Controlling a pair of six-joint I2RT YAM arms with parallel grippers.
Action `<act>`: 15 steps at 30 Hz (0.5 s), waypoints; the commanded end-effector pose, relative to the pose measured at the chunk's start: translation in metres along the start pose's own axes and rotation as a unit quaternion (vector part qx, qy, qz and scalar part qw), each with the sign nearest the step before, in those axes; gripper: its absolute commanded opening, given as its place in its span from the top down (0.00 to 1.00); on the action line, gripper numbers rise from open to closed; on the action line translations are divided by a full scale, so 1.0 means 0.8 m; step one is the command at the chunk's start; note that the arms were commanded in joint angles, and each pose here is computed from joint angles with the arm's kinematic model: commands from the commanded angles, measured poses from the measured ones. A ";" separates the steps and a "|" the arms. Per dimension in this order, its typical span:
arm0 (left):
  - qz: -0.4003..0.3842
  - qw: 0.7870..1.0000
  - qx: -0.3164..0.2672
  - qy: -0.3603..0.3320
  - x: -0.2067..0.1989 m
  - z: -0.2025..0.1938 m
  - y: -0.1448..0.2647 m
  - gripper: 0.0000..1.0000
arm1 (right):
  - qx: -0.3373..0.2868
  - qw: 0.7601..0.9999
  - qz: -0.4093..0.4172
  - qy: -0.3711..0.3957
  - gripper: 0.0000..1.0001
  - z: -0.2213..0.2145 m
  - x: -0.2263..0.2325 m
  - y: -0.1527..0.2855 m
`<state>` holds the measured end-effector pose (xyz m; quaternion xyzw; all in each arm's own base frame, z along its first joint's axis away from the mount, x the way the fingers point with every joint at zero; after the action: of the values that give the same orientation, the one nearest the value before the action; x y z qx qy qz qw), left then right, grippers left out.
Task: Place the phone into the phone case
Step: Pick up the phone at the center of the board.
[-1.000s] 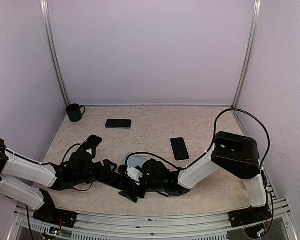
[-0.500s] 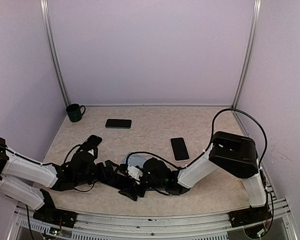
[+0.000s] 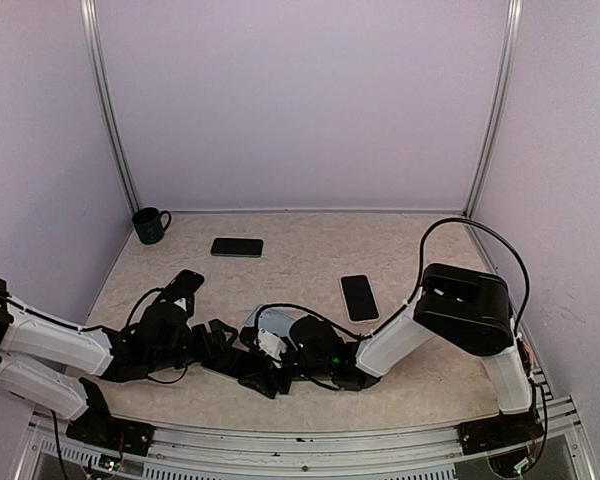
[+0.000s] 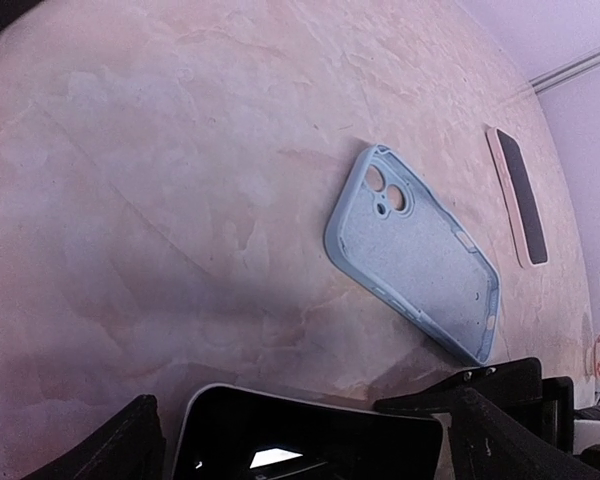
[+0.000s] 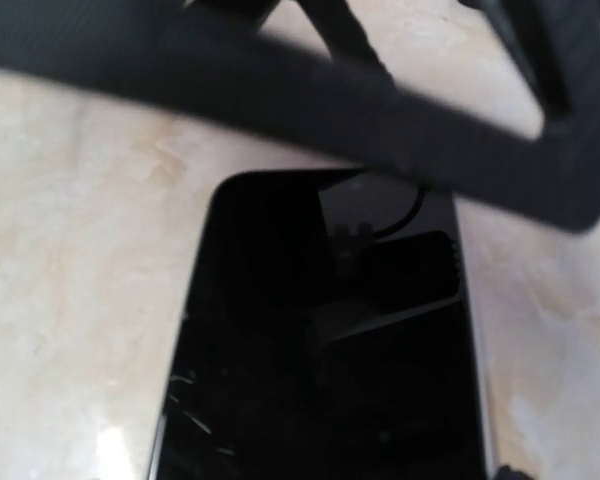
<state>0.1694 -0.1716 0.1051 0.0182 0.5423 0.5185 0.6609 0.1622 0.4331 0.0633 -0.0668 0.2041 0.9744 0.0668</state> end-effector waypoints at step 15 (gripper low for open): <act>-0.004 0.999 -0.039 0.002 -0.013 0.021 0.019 0.02 | 0.082 0.996 0.023 -0.006 0.24 -0.065 0.017 0.002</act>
<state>0.1681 -0.1641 0.1177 0.0005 0.5334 0.5289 0.6601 0.1600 0.4295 0.0602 -0.0639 0.1838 0.9786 0.0668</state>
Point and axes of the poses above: each gripper's point midway between its finger pads, its own y axis back along the fingers, its own x axis along the line the jaws close on, z = x × y, the point moved 10 cm from there along y, back along the fingers, and after that the axes turned 14 degrees about y, right-handed, at the moved point
